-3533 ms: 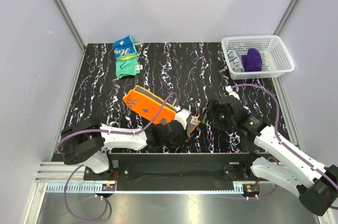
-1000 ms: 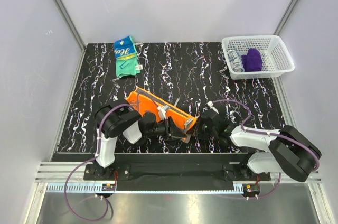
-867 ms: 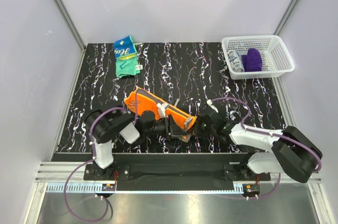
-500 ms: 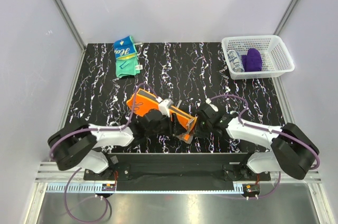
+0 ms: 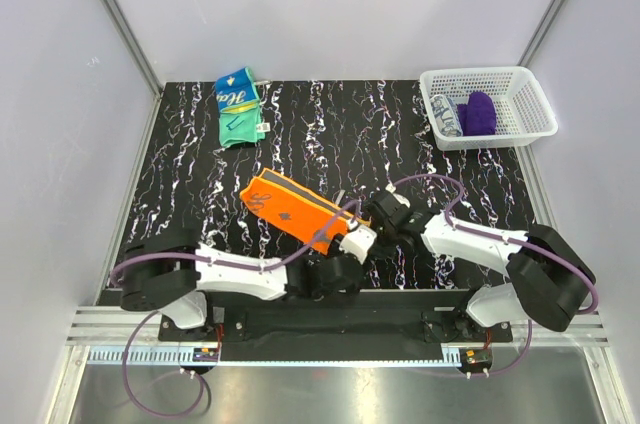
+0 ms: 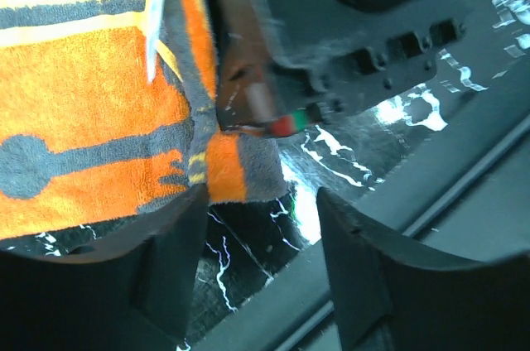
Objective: Roll the towels
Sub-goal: Roll the towel
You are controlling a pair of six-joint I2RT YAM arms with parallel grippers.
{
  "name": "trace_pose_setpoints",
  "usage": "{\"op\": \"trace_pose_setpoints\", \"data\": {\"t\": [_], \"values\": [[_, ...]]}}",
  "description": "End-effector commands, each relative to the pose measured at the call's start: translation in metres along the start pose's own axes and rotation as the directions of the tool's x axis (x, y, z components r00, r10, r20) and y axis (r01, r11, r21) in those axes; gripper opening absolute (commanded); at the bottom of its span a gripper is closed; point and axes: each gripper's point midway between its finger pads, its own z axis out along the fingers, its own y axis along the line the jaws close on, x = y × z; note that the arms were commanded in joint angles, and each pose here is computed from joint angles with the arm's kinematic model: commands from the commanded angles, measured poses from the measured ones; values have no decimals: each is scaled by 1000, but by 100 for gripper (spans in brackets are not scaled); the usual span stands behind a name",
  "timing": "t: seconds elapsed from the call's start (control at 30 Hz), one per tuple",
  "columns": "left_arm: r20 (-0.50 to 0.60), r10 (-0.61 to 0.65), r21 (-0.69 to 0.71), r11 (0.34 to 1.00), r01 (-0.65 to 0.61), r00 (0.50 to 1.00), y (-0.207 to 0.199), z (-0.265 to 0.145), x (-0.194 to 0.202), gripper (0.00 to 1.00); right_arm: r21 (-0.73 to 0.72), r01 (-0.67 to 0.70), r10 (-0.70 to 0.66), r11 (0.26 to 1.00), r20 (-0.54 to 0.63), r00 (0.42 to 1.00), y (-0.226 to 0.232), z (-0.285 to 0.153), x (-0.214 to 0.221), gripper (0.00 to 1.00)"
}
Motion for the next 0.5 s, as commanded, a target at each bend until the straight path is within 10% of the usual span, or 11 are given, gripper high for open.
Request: {"op": "trace_pose_setpoints", "data": {"t": [0.0, 0.33, 0.47], "values": [[45, 92, -131, 988, -85, 995, 9, 5, -14, 62, -24, 23, -23, 999, 11, 1000, 12, -7, -3, 15], [-50, 152, -245, 956, -160, 987, 13, 28, 1, 62, -54, 20, -21, 998, -20, 1000, 15, -11, 3, 15], [-49, 125, -285, 949, -134, 991, 24, 30, 1, 47, -59, 23, -25, 998, -31, 999, 14, -13, 7, 15]]}}
